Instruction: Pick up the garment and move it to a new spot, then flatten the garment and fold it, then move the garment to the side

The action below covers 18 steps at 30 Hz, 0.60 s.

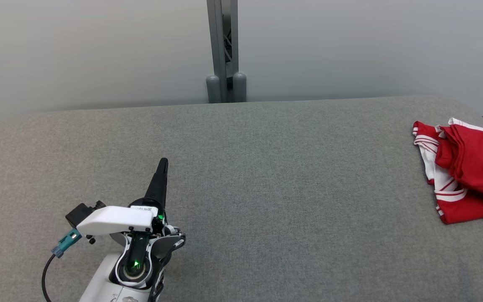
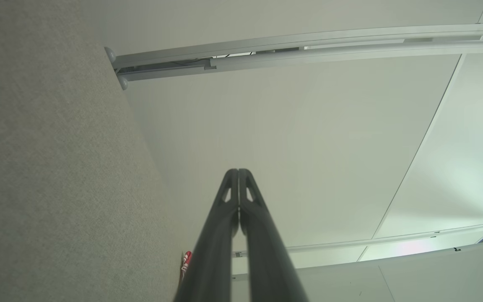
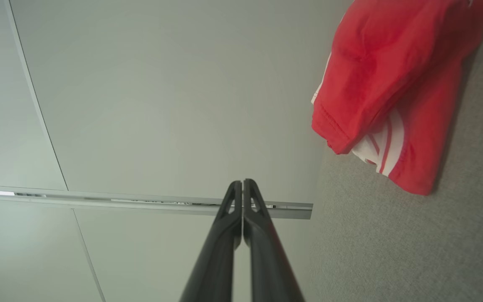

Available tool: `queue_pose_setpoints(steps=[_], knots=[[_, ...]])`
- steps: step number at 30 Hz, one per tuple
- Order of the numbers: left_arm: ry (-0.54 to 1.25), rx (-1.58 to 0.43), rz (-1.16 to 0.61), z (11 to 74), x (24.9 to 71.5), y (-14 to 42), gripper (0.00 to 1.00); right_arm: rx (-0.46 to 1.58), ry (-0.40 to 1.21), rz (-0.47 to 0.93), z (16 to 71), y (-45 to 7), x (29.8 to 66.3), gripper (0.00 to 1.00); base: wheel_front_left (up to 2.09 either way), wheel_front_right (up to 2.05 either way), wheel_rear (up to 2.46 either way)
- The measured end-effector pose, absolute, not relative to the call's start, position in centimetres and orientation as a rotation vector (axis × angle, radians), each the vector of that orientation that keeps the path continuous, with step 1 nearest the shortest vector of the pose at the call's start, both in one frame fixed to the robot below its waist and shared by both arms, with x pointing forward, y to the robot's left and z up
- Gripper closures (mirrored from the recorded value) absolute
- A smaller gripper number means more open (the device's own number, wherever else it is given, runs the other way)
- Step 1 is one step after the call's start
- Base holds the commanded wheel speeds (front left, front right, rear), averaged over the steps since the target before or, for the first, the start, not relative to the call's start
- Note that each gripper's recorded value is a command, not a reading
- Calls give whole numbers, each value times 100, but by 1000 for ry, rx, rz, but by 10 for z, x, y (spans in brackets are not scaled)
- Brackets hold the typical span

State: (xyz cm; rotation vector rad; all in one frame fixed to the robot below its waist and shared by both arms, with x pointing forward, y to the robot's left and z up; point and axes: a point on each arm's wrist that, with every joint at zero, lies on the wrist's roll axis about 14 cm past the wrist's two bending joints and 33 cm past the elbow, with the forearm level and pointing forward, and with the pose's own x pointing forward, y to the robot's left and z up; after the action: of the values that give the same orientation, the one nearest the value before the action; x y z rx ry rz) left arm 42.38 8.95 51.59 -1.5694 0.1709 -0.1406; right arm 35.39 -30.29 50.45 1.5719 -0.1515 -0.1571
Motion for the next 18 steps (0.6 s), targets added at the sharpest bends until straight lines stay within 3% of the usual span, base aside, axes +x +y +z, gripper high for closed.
queue_pose_setpoints(steps=[18], knots=[[171,-1569,-141,516,424,89,100,1572,-152,-157,505,-303,354,100,0,0,0]])
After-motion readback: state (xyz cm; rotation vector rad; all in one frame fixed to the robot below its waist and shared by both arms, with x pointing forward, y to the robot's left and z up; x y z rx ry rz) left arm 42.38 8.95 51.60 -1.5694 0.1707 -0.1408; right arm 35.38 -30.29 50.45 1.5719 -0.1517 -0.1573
